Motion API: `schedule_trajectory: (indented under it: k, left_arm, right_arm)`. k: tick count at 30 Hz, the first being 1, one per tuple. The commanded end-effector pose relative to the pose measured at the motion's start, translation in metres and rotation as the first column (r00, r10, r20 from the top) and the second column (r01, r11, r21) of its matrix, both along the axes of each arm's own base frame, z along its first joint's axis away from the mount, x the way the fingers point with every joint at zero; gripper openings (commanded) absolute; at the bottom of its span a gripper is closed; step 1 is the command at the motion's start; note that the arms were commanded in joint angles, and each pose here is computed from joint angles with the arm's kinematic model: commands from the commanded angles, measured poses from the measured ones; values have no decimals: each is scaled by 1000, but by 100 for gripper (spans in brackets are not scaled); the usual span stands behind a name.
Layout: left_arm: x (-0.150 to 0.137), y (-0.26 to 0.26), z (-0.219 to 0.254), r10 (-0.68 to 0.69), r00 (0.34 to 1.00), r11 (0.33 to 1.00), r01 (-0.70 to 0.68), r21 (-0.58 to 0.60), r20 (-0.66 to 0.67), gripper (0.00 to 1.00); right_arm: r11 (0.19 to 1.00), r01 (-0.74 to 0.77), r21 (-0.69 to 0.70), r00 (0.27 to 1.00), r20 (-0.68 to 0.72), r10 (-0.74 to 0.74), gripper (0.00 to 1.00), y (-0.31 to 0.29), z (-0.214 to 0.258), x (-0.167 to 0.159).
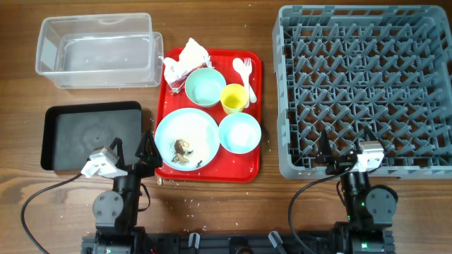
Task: Sort waste into correct bins and load items into the dishwasher rack
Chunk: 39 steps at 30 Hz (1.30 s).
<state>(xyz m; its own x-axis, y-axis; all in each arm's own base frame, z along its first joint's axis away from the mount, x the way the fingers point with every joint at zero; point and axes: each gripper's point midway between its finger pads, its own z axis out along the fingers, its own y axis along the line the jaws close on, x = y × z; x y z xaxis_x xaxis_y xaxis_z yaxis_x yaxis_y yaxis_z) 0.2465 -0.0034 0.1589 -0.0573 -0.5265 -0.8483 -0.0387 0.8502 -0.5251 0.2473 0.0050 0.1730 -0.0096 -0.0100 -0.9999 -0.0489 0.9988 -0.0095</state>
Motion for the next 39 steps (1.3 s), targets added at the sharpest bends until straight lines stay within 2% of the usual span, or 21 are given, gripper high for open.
schedule_trajectory:
  k: [1,18,20,22,26,39]
  left_arm:
    - [0,0,-1,-6,1000,1000,6,14,0,100]
    - [0,-1,0,-9,1000,1000,9,6,5,100]
    - [-1,-18,2,-100,995,993,100,-69,12,100]
    - [-7,-47,2,-265,964,950,263,-168,12,100]
    - [-26,-91,7,-517,856,836,512,-199,31,100]
    - [-39,-110,12,-627,778,758,623,-194,51,100]
  right_arm:
    - [1000,-4,-13,1000,-2,4,100,0,-1,0]
    - [1000,-4,-13,1000,-2,4,100,0,-1,0]
    - [1000,-4,-13,1000,-2,4,100,0,-1,0]
    - [1000,-4,-13,1000,-2,4,100,0,-1,0]
    - [1000,-4,-13,1000,-2,4,100,0,-1,0]
    - [1000,-4,-13,1000,-2,4,100,0,-1,0]
